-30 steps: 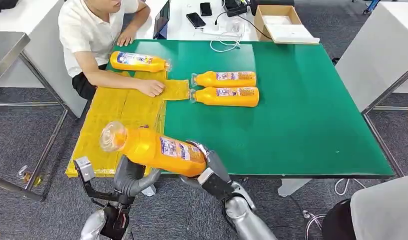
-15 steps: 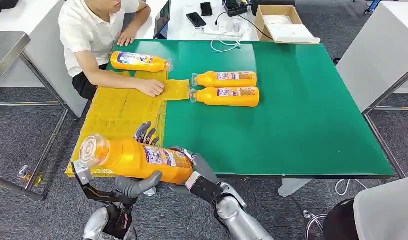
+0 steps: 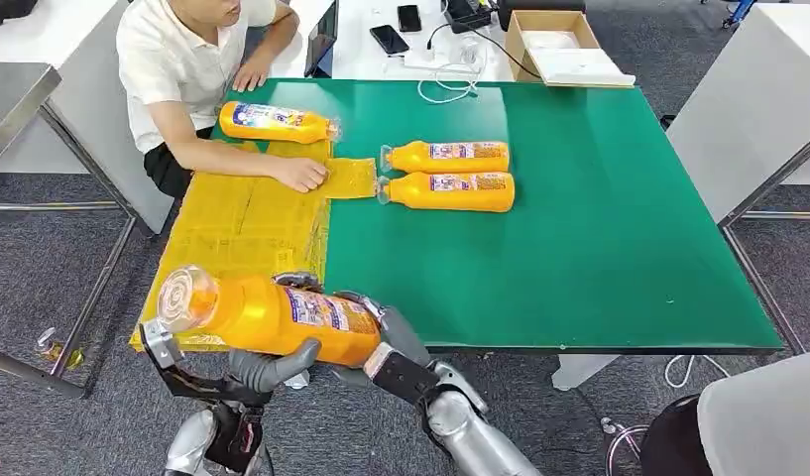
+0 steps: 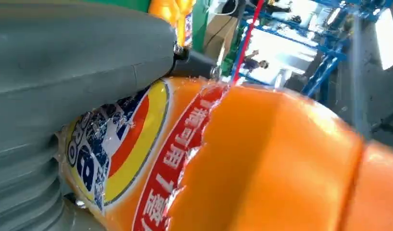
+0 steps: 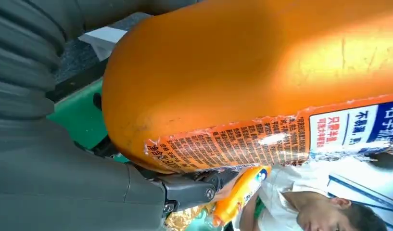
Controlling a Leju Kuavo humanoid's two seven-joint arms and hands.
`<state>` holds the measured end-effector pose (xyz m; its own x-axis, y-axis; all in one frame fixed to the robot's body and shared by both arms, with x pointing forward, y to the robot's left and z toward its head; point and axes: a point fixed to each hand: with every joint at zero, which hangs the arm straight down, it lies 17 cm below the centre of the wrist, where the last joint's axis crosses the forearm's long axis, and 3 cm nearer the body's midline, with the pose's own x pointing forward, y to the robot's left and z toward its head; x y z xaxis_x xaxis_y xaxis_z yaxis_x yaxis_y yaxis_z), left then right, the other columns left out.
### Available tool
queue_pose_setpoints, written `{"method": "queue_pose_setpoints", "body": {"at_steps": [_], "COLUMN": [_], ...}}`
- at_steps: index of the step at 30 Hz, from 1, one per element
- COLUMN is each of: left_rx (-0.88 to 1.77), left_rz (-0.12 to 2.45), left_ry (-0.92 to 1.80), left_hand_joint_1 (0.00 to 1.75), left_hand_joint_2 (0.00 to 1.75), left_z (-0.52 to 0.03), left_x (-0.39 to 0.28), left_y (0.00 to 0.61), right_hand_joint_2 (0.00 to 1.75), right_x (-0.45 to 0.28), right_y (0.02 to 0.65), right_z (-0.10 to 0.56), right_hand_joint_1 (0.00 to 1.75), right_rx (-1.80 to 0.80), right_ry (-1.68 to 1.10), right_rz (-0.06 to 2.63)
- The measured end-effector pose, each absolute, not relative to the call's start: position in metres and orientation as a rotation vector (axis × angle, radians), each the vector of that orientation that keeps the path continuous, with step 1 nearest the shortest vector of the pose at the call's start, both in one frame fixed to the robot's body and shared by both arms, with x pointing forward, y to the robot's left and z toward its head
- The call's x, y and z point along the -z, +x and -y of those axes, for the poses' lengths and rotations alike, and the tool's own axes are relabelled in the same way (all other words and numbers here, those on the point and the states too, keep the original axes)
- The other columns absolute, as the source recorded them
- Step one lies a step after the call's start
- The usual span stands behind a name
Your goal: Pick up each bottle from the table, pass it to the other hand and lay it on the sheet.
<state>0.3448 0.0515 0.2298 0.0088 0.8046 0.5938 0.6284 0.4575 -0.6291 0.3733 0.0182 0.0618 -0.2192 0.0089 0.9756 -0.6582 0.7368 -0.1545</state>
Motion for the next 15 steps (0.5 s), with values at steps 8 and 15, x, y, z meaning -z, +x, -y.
{"method": "queue_pose_setpoints", "body": {"at_steps": [8,15], "left_rx": [-0.199,-0.191], "left_rz": [1.687,1.688], "left_ry": [-1.203,-1.19], "left_hand_joint_1": [1.75,1.75], "left_hand_joint_2": [1.75,1.75], "left_z": [-0.052,-0.051], "left_x": [-0.222,-0.221], "left_y": [0.347,0.347], "right_hand_joint_2": [1.75,1.75], "right_x": [-0.062,-0.06], "right_y": [0.364,0.36], "right_z": [-0.023,-0.023], "right_hand_joint_1": [1.75,1.75], "right_rx": [-0.628,-0.609], "right_ry": [0.591,0.605], "right_rz": [1.671,1.659]}}
